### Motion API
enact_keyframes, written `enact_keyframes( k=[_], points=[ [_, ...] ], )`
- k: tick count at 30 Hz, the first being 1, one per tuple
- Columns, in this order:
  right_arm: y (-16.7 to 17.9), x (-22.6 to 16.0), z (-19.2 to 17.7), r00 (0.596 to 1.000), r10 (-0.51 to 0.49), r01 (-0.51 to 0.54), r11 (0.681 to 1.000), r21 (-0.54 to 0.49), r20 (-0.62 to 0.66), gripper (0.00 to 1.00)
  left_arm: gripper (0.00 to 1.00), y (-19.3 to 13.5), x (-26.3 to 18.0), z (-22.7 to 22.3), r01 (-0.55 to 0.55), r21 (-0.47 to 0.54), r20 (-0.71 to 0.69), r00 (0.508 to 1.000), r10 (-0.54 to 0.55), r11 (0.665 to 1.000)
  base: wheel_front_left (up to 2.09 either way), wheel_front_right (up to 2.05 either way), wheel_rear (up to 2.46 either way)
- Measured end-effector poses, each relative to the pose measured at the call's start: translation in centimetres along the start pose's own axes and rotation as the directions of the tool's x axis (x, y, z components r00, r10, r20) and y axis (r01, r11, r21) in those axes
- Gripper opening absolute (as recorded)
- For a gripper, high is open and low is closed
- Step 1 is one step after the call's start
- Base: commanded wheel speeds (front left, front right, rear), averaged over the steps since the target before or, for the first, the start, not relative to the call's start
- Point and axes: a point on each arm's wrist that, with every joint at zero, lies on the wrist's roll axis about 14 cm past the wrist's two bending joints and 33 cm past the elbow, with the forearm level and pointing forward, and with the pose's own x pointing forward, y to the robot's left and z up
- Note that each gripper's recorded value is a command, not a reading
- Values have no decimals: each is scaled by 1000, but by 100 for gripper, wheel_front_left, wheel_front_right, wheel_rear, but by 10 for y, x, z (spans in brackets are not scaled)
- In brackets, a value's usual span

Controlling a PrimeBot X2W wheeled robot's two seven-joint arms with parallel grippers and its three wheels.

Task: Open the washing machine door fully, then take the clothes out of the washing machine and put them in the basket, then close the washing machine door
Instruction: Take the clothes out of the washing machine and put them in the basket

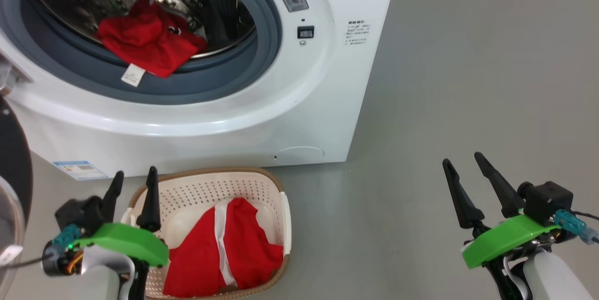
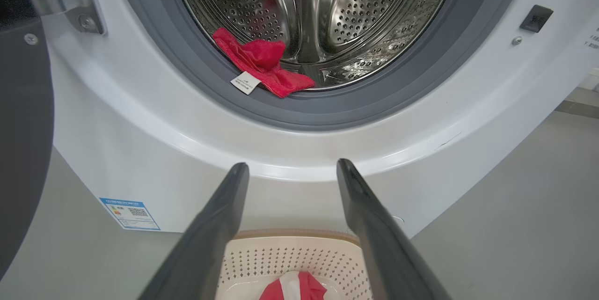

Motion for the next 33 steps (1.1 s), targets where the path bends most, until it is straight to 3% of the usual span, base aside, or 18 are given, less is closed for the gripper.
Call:
enact_keyframes(
  k=[7,19,33],
  points=[
    [-3,-17,3,1000,-15,15,1000,-1,4,100,100,6,-29,23,-32,35,100,995,29,999,0,0,0],
    [-11,-29,1,999,-43,43,999,3,0,100,100,8,-62,30,-60,55,156,986,50,997,0,0,0],
    [-12,-25,-10,998,-51,51,999,14,-26,100,100,2,-49,15,-44,43,113,993,39,998,0,0,0]
  ],
)
